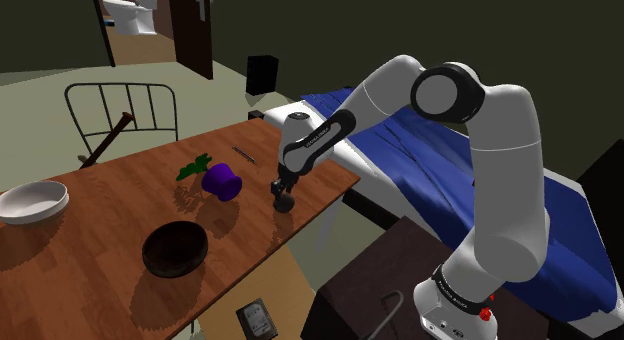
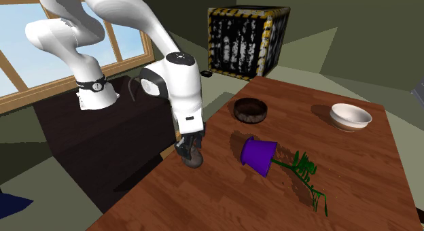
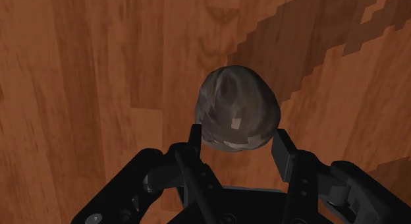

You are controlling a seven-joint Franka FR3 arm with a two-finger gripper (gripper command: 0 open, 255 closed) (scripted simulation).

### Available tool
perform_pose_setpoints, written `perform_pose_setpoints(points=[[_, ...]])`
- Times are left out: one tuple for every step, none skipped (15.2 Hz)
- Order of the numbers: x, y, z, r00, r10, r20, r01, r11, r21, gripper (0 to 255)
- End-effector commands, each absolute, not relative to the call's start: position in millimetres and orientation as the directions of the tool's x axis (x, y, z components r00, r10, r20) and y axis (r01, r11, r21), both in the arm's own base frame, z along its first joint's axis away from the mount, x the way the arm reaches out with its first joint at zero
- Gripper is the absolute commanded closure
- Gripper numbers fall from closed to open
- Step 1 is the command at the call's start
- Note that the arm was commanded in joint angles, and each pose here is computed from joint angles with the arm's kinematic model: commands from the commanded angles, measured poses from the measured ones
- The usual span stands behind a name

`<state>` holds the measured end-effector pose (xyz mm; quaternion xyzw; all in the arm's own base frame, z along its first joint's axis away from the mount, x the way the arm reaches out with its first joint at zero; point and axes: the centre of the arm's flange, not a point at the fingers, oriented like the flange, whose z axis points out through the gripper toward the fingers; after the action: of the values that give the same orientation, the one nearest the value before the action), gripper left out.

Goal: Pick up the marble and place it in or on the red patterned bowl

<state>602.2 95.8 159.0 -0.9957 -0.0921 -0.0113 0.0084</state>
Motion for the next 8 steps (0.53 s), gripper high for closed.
perform_pose_setpoints(points=[[600.2,96.1,162.2,0.983,0.184,0.019,0.184,-0.983,-0.015,255],[600.2,96.1,167.5,0.983,0.184,0.019,0.184,-0.983,-0.015,255],[600.2,96.1,172.7,0.983,0.184,0.019,0.184,-0.983,-0.015,255],[600.3,96.1,178.0,0.983,0.184,0.019,0.184,-0.983,-0.015,255],[600.3,96.1,183.3,0.983,0.184,0.019,0.184,-0.983,-0.015,255],[600.3,96.1,188.6,0.983,0.184,0.019,0.184,-0.983,-0.015,255],[600.3,96.1,193.9,0.983,0.184,0.019,0.184,-0.983,-0.015,255],[600.3,96.1,199.2,0.983,0.184,0.019,0.184,-0.983,-0.015,255]])
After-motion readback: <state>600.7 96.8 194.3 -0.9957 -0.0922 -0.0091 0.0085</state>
